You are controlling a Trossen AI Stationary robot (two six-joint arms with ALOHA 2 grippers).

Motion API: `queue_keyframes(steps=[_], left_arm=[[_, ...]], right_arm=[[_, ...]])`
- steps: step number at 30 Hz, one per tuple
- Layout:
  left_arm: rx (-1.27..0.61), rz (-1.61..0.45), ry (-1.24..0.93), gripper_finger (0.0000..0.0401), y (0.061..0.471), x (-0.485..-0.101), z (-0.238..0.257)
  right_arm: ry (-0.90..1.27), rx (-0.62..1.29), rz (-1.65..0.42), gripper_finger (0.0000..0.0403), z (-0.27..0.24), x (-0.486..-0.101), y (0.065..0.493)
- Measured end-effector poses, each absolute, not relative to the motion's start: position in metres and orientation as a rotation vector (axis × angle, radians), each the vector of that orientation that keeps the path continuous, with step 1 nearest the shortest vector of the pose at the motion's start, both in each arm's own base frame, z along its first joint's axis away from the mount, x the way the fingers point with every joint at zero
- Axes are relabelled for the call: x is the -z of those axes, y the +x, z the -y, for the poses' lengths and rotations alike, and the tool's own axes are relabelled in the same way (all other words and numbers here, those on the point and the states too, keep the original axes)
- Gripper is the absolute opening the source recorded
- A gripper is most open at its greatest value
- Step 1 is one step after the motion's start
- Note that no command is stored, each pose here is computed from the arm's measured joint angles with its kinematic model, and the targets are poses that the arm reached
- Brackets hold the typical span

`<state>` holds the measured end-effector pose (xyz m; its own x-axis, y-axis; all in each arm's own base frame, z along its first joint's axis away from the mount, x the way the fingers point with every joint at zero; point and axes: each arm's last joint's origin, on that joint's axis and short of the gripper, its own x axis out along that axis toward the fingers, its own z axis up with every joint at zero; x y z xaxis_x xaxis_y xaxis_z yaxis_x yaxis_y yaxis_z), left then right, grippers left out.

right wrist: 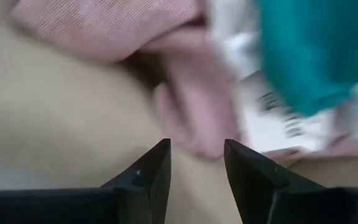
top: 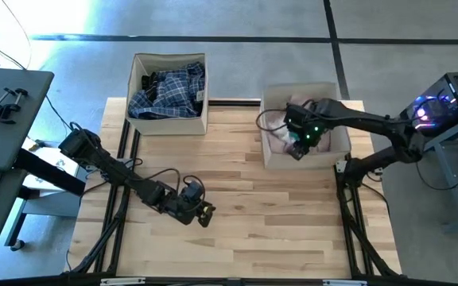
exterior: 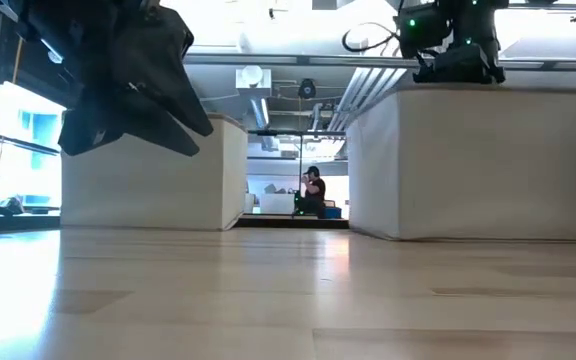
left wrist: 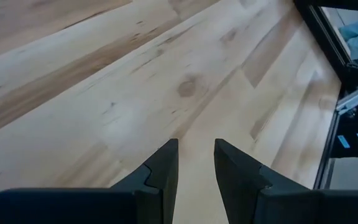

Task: Sort clothes
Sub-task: Adjust the right laundry organizer

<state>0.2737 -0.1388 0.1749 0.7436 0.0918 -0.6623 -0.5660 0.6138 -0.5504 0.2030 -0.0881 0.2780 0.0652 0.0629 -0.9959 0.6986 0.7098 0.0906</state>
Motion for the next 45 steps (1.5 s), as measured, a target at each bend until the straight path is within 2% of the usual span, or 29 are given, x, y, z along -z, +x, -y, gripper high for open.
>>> queue_keyframes(steps=[5, 9, 13, 16, 18, 21, 24, 27, 31, 36, 40, 45], left_arm=[[-0.396, -0.635, -0.825, 0.0092, 0.273, -0.175, 0.142], [-0.395, -0.634, -0.822, 0.0092, 0.272, -0.175, 0.143], [-0.396, -0.631, -0.822, 0.0092, 0.272, -0.175, 0.143], [-0.389, -0.622, -0.830, 0.0092, 0.273, -0.176, 0.143], [-0.384, -0.615, -0.836, 0.0092, 0.274, -0.177, 0.143], [-0.381, -0.611, -0.839, 0.0092, 0.274, -0.177, 0.144], [-0.380, -0.612, -0.838, 0.0092, 0.274, -0.177, 0.144], [-0.378, -0.612, -0.835, 0.0092, 0.274, -0.177, 0.144], [-0.368, -0.603, -0.837, 0.0092, 0.275, -0.178, 0.145], [-0.246, -0.503, -0.839, 0.0083, 0.283, -0.190, 0.150], [-0.159, -0.396, -0.844, 0.0069, 0.290, -0.203, 0.153], [-0.116, -0.343, -0.831, 0.0052, 0.298, -0.219, 0.156]], right_arm=[[0.671, 0.544, -1.444, 0.0138, 0.075, -0.278, 0.209], [0.570, 0.610, -1.405, 0.0138, 0.076, -0.281, 0.212], [0.493, 0.667, -1.307, 0.0137, 0.077, -0.310, 0.212], [0.454, 0.610, -1.186, 0.0137, 0.064, -0.344, 0.212], [0.405, 0.524, -1.110, 0.0137, 0.047, -0.364, 0.211], [0.317, 0.212, -1.060, 0.0137, 0.010, -0.383, 0.211], [0.276, -0.143, -1.098, 0.0137, -0.033, -0.381, 0.212], [0.238, -0.254, -1.188, 0.0137, -0.065, -0.360, 0.208], [0.193, -0.045, -1.321, 0.0137, -0.073, -0.316, 0.202], [0.143, 0.258, -1.364, 0.0137, -0.055, -0.280, 0.199], [0.050, 0.406, -1.372, 0.0137, -0.037, -0.270, 0.197], [-0.072, 0.463, -1.385, 0.0137, -0.020, -0.274, 0.198]])
